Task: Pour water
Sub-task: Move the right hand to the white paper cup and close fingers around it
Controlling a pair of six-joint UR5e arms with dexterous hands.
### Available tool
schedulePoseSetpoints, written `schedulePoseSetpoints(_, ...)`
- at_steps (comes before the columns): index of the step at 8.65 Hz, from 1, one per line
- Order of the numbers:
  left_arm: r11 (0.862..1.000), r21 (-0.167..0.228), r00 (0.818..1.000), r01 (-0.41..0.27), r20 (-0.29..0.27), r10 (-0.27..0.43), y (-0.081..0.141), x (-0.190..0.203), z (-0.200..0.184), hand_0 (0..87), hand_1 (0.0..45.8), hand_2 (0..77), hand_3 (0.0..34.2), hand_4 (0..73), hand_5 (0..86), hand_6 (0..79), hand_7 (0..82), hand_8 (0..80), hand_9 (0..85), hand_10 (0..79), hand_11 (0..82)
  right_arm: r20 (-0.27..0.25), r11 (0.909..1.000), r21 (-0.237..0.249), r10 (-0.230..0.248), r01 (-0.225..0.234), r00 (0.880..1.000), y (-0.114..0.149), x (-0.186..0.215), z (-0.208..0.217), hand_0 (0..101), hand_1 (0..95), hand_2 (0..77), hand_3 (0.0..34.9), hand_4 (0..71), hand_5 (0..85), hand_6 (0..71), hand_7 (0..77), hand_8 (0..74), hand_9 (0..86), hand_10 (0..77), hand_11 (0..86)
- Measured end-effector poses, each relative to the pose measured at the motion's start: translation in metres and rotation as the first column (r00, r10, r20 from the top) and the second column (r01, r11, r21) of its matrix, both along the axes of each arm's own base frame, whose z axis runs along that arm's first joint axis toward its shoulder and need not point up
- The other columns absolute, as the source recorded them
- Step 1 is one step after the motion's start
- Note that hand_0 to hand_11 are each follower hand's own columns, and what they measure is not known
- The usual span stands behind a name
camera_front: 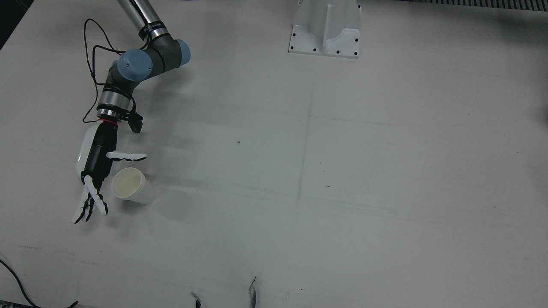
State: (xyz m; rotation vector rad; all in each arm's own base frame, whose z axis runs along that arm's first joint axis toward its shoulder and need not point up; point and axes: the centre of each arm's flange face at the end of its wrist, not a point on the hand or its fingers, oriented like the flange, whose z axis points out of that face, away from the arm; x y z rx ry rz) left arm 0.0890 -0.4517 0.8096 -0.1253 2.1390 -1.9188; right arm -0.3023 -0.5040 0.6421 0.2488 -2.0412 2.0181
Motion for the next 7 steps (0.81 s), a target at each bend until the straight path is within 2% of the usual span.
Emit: schedulePoseSetpoints(7, 1.000, -0.007, 1.000, 0.005, 0.004, -0.005, 0.007, -0.007, 0.008, 47.2, 18.5, 30.0, 0.1, 24.0, 58.9, 0.0, 22.4, 0.0, 3.3, 3.8, 7.6, -0.041, 1.0000, 0.000, 0.000, 0.000, 0.999, -0.004, -0.017, 0.000, 52, 10.4, 1.1, 0.0, 17.5, 5.5, 0.5, 1.1, 4.4, 6.0, 0.5, 0.5)
